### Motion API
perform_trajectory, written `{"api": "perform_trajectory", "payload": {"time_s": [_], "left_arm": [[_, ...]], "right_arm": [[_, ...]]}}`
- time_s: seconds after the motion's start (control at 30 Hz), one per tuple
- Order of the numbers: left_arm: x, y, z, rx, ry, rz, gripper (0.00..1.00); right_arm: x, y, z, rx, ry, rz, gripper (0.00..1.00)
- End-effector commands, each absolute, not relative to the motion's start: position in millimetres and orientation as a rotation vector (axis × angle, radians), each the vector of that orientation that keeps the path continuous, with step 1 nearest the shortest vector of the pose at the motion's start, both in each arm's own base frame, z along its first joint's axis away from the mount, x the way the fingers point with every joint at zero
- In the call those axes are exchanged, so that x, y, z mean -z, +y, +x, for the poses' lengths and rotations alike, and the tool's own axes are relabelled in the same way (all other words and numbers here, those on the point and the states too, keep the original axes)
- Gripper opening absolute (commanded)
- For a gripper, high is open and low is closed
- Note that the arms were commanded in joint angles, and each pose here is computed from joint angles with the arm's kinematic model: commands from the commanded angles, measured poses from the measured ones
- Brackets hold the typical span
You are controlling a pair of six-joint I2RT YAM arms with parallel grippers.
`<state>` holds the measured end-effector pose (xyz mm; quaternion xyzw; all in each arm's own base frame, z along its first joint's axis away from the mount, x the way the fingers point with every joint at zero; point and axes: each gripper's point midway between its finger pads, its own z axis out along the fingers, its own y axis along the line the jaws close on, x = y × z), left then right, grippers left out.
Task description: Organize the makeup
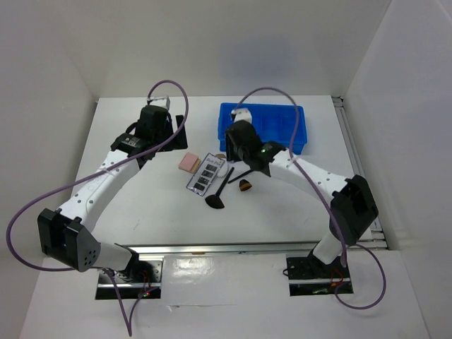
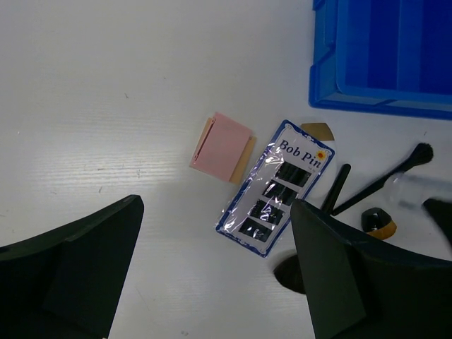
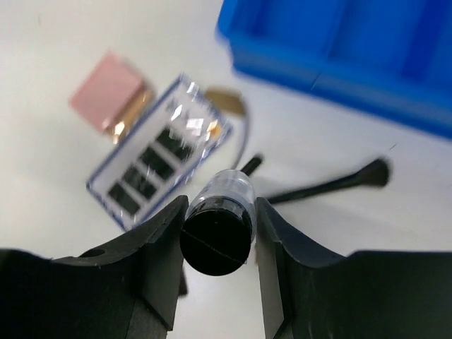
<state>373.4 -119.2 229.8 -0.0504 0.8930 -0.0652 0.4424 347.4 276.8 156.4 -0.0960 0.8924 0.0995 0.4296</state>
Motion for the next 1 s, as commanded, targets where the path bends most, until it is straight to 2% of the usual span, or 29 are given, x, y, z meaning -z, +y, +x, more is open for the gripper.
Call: {"api": "perform_trajectory", "payload": {"time_s": [0.0, 0.23, 0.47, 0.5, 0.73, 0.97], "left_arm": [[-248, -129, 377, 0.229, 2.172, -0.111, 1.0], [-249, -127, 377, 0.207, 2.184, -0.105, 1.0], [-246, -133, 388, 0.215, 2.197, -0.097, 1.0], [-243, -133, 389, 0.211, 2.206, -0.097, 1.0], [-230, -135, 399, 0.181, 2.243, -0.1, 1.0], [-225, -141, 405, 0.194, 2.263, -0.088, 1.0]], "right_arm": [[-235, 228, 402, -0.159, 2.071, -0.079, 0.26], [-248, 133, 484, -0.07, 2.071, 0.146, 0.26], [-222, 65, 542, 0.044, 2.161, 0.267, 0.26], [-202, 61, 549, 0.057, 2.206, 0.274, 0.26], [-162, 35, 573, 0.126, 2.321, 0.285, 0.26], [-134, 22, 567, 0.115, 2.41, 0.301, 0.27]]}}
